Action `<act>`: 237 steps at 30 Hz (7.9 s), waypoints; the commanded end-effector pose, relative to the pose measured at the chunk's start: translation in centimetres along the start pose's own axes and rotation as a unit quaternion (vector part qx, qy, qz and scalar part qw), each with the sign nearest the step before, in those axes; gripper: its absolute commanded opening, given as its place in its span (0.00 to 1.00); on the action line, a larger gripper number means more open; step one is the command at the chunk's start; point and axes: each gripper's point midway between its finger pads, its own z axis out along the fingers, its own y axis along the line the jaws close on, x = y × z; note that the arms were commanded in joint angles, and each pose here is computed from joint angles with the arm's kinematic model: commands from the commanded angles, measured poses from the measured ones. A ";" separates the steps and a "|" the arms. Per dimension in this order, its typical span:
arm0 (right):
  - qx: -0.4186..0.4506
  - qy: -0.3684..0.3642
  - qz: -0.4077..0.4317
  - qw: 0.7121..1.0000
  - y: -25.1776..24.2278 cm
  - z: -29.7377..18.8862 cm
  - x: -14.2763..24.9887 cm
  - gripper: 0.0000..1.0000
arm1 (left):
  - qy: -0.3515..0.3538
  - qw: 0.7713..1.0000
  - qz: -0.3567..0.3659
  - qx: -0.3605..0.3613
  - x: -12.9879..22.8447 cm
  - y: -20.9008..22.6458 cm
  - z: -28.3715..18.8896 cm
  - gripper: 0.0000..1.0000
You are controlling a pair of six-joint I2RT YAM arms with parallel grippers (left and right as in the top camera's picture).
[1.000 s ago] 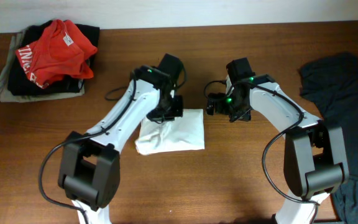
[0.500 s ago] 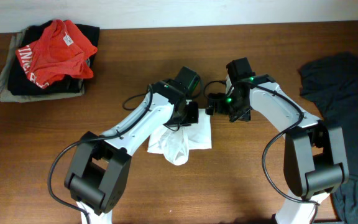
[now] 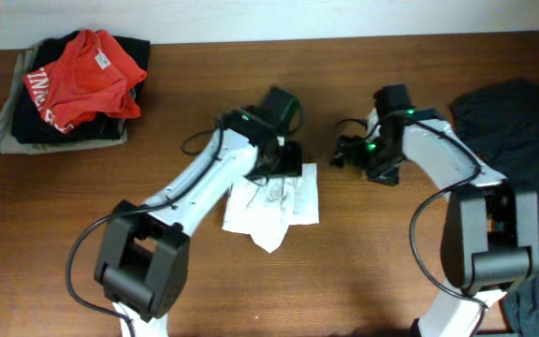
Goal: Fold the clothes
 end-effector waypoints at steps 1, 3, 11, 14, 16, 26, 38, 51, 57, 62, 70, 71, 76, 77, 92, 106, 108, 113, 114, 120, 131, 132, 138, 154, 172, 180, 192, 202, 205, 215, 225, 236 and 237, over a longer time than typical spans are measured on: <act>-0.030 0.016 0.000 0.999 0.1 -0.7 0.6 0.99 | -0.066 0.997 -0.036 -0.017 -4.5 3.9 -6.6 0.70; -0.050 0.018 -0.023 0.998 1.0 -1.4 1.0 0.97 | -0.072 0.994 -0.071 -0.042 -5.3 7.2 -8.2 0.72; -0.086 0.035 -0.112 0.989 7.1 -3.6 5.3 0.96 | -0.028 0.973 -0.208 -0.097 -3.9 19.2 -8.4 0.83; -0.083 0.063 -0.151 0.983 9.3 -2.5 7.8 0.96 | -0.013 0.967 -0.229 -0.112 -2.7 21.4 -7.2 0.83; -0.084 0.072 -0.185 0.976 11.3 -1.5 9.5 0.93 | -0.003 0.965 -0.235 -0.115 -1.8 22.1 -6.1 0.93; -0.019 0.067 -0.193 0.979 12.5 0.9 11.6 0.64 | 0.032 0.961 -0.244 -0.125 1.0 23.0 -3.3 0.99; -0.025 0.058 -0.183 0.981 12.9 3.0 10.4 0.43 | 0.025 0.962 -0.243 -0.123 0.7 23.0 -3.3 0.99; 0.075 -0.026 -0.117 0.990 7.3 1.9 4.5 0.07 | 0.022 0.962 -0.242 -0.122 0.5 23.0 -3.3 0.99; 0.074 -0.045 -0.111 0.990 5.4 1.2 2.2 0.35 | 0.019 0.962 -0.242 -0.122 0.4 23.0 -3.2 0.99; 0.129 -0.074 -0.118 0.982 3.6 1.5 0.6 0.53 | 0.019 0.962 -0.242 -0.122 0.4 23.0 -3.2 0.99; 0.191 -0.125 -0.070 0.971 -0.2 -0.6 -2.8 0.67 | 0.019 0.962 -0.242 -0.122 0.4 23.0 -3.2 0.99; 0.193 -0.124 -0.062 0.971 -0.7 -1.0 -3.0 0.67 | 0.019 0.962 -0.242 -0.122 0.4 23.0 -3.2 0.99; 0.178 -0.105 -0.040 0.978 -0.8 -3.3 -3.1 0.52 | 0.019 0.962 -0.242 -0.122 0.4 23.0 -3.2 0.99; 0.170 -0.106 -0.041 0.979 -0.2 -3.9 -3.0 0.52 | 0.019 0.962 -0.242 -0.122 0.4 23.0 -3.2 0.99; 0.024 -0.010 -0.243 0.970 13.4 -2.1 5.4 0.66 | 0.018 0.962 -0.242 -0.123 0.3 23.1 -3.2 0.99; 0.110 0.006 -0.223 0.969 12.1 3.3 6.2 0.57 | 0.019 0.962 -0.242 -0.123 0.4 23.1 -3.2 0.99; 0.119 0.012 -0.221 0.968 11.6 3.9 6.2 0.57 | 0.019 0.962 -0.242 -0.123 0.4 23.1 -3.2 0.99; 0.130 0.030 -0.218 0.967 10.8 5.3 6.5 0.47 | 0.019 0.962 -0.242 -0.123 0.4 23.1 -3.2 0.99; 0.131 0.030 -0.218 0.967 10.8 5.3 6.5 0.46 | 0.019 0.962 -0.242 -0.123 0.4 23.1 -3.2 0.99; 0.151 0.019 -0.213 0.965 9.9 4.8 5.7 0.35 | 0.019 0.962 -0.242 -0.123 0.4 23.1 -3.2 0.99; 0.158 0.009 -0.173 0.972 8.1 2.7 3.0 0.11 | 0.019 0.962 -0.242 -0.123 0.4 23.1 -3.2 0.99; 0.159 0.007 -0.169 0.973 8.0 2.3 2.7 0.10 | 0.019 0.962 -0.242 -0.123 0.4 23.1 -3.2 0.99; 0.175 -0.021 -0.156 0.972 7.3 -0.4 0.1 0.07 | 0.019 0.962 -0.242 -0.123 0.4 23.1 -3.2 0.99; 0.220 -0.089 -0.135 0.962 4.0 -2.2 -4.6 0.18 | 0.019 0.962 -0.242 -0.123 0.4 23.1 -3.2 0.99; 0.170 -0.096 -0.165 0.967 4.7 -4.5 -5.5 0.15 | 0.017 0.962 -0.241 -0.130 0.4 23.3 -3.3 0.99; 0.142 -0.132 -0.280 0.940 11.9 -5.7 -4.5 0.85 | 0.017 0.962 -0.241 -0.130 0.4 23.3 -3.3 0.99; 0.171 -0.086 -0.295 0.936 11.2 -0.6 -3.8 0.68 | 0.017 0.962 -0.241 -0.130 0.4 23.3 -3.3 0.99; 0.210 -0.079 -0.304 0.926 9.7 1.1 -4.5 0.62 | 0.017 0.962 -0.241 -0.130 0.4 23.3 -3.3 0.99; 0.218 -0.077 -0.323 0.918 9.4 1.2 -4.7 0.63 | 0.017 0.962 -0.241 -0.130 0.4 23.3 -3.3 0.99; 0.225 -0.060 -0.324 0.917 8.6 3.0 -4.6 0.56 | 0.017 0.962 -0.241 -0.130 0.4 23.3 -3.3 0.99; 0.253 -0.086 -0.321 0.909 8.2 2.4 -5.9 0.44 | 0.017 0.962 -0.241 -0.131 0.4 23.3 -3.3 0.99; 0.280 -0.138 -0.279 0.908 8.0 1.5 -7.7 0.21 | 0.017 0.962 -0.241 -0.131 0.4 23.3 -3.3 0.99; 0.289 -0.144 -0.271 0.907 7.7 1.2 -7.9 0.21 | 0.017 0.962 -0.241 -0.131 0.4 23.3 -3.3 0.99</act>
